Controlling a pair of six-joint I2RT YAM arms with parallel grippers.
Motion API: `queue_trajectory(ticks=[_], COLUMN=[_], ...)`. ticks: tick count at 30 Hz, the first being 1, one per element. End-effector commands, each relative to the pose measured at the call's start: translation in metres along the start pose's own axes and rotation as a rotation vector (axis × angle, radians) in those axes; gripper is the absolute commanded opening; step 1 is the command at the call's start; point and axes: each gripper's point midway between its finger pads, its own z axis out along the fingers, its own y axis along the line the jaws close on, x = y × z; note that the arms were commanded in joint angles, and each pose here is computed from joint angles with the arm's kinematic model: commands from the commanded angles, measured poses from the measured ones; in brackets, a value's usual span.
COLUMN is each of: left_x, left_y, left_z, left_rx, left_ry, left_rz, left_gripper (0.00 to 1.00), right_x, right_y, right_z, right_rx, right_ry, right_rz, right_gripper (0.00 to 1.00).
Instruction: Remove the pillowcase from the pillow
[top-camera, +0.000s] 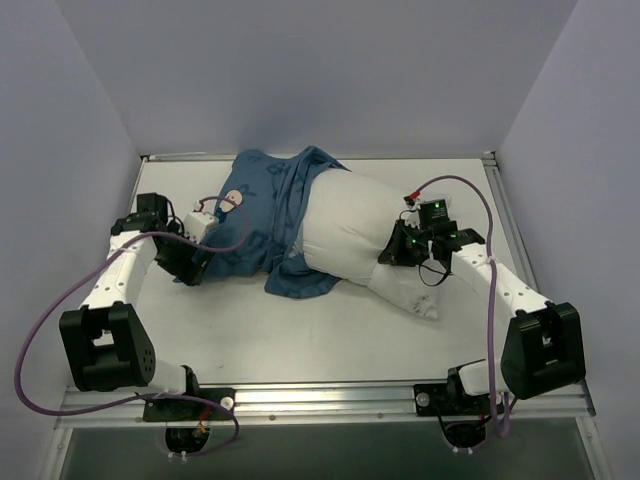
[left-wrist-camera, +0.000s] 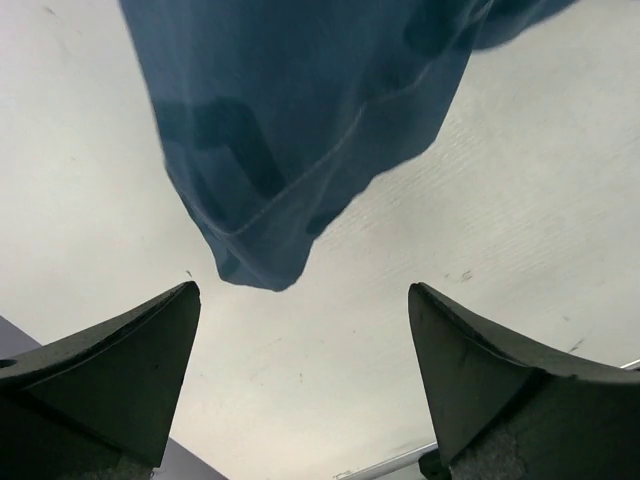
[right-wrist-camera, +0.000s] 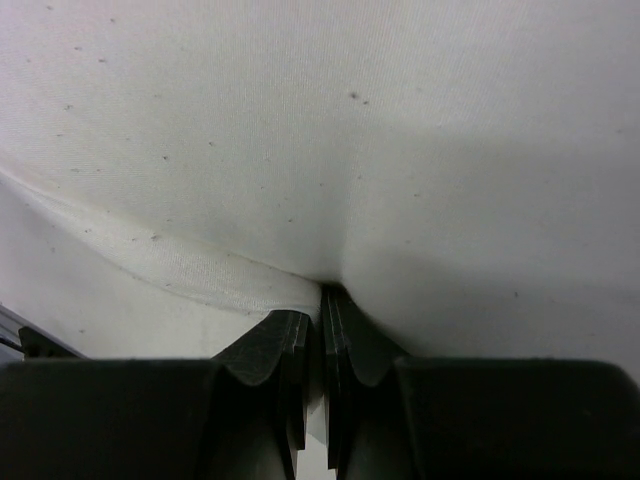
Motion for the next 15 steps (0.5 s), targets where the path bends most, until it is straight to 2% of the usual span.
queue_trajectory(ticks=[1, 6, 9, 11, 12, 13, 15], left_x=[0.011, -0.014, -0.018, -0.010, -0.010, -0.006, -0.007], left_y=[0.016, 0.026, 0.031, 0.035, 0.038, 0.037, 0.041], left_z=[0.001, 0.014, 0.037, 0.056, 0.062, 0.070, 0.072], left_rx=[-0.090, -0.098, -0.080, -0.083, -0.090, -0.079, -0.093], left_ry=[0.016, -0.066, -0.075, -0.039, -0.041, -0.024, -0.030], left_rz=[0.091, 0.050, 0.015, -0.017, -0.025, -0.036, -0.067], left_gripper=[0.94, 0.94, 0.94, 0.94, 1.00, 0.84, 0.41], right_x=[0.004, 0.005, 0.004, 0.003, 0.003, 0.001, -0.002], right_y=[-0.018, -0.021, -0.022, -0.023, -0.025, -0.028, -0.033], right_z=[0.004, 0.006, 0.005, 0.005, 0.005, 0.005, 0.004], right_rx=[0.065, 0.068, 0.071, 0.073, 0.080, 0.085, 0.099], right_ry=[0.033, 0.035, 0.028, 0.026, 0.025, 0.019, 0.013], right_rz=[0.001, 0.005, 0.009, 0.012, 0.015, 0.019, 0.028], right_gripper=[0.00, 0.00, 0.00, 0.00, 0.00, 0.00, 0.00])
